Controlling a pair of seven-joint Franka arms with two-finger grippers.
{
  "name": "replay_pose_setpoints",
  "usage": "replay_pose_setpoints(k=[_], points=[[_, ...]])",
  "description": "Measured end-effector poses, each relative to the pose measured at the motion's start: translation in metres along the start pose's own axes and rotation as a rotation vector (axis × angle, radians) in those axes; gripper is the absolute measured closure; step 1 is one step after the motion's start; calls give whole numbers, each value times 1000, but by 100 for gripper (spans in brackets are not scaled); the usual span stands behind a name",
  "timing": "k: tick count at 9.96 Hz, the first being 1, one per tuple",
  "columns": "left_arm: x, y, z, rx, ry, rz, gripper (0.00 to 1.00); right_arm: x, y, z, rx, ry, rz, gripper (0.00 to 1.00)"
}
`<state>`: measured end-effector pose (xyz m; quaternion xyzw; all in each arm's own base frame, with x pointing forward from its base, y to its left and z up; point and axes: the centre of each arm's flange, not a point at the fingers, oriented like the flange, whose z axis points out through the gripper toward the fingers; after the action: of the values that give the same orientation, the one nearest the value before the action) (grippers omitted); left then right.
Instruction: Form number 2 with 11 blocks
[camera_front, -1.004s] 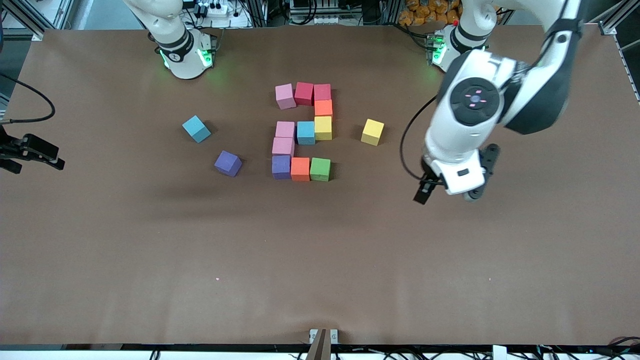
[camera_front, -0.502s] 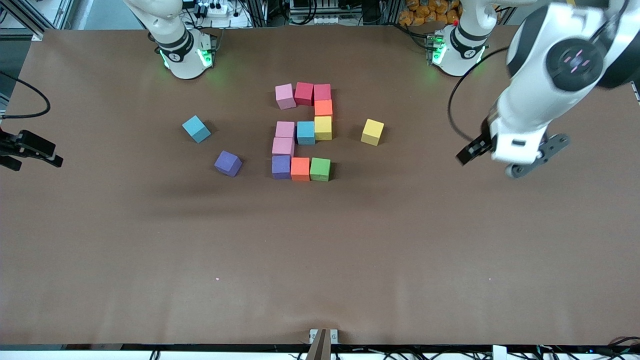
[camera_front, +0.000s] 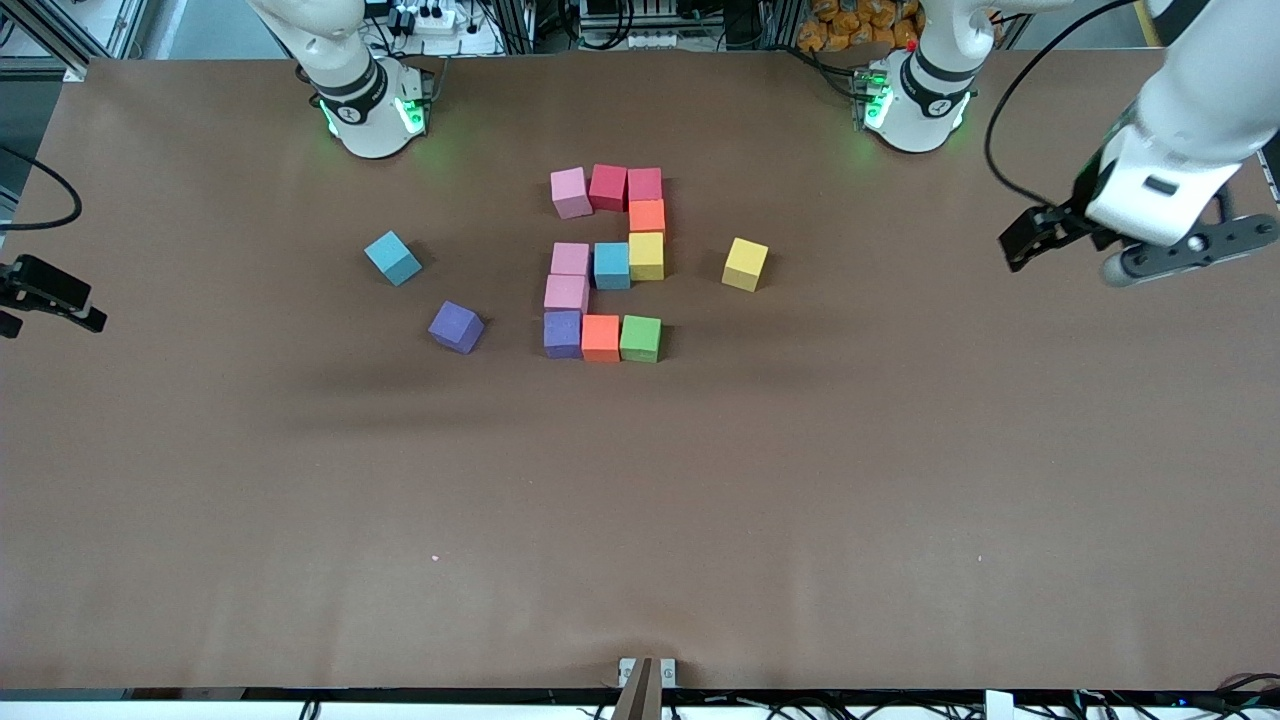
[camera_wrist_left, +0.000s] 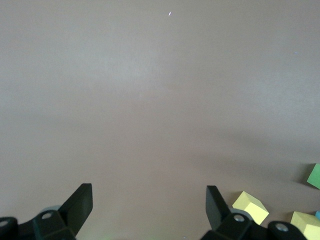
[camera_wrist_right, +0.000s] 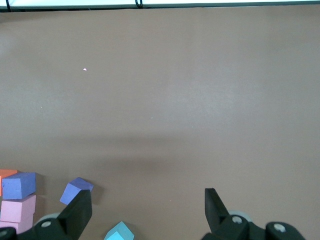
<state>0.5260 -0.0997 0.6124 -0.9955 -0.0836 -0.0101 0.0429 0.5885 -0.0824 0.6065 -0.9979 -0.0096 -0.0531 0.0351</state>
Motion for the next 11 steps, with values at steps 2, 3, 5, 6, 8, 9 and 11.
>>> replay_pose_setpoints(k=[2, 3, 5, 6, 8, 9, 11], points=[[-2, -9, -13, 3, -19, 80, 0, 1, 0, -5, -2, 11, 0, 0], [-1, -10, -16, 0, -27, 103, 0, 1, 2, -5, -2, 12, 2, 0], [2, -10, -16, -6, -32, 132, 0, 1, 5, -6, -4, 17, 9, 0], [4, -13, -17, -8, -31, 146, 0, 1, 5, -6, -4, 17, 7, 0], [5, -26, -22, -22, -36, 168, 0, 1, 1, -6, -3, 17, 1, 0], [5, -32, -26, -55, -42, 166, 0, 1, 0, -6, -3, 17, 0, 0], [7, -42, -30, -85, -39, 150, 0, 1, 1, -7, -26, 15, -7, 0]])
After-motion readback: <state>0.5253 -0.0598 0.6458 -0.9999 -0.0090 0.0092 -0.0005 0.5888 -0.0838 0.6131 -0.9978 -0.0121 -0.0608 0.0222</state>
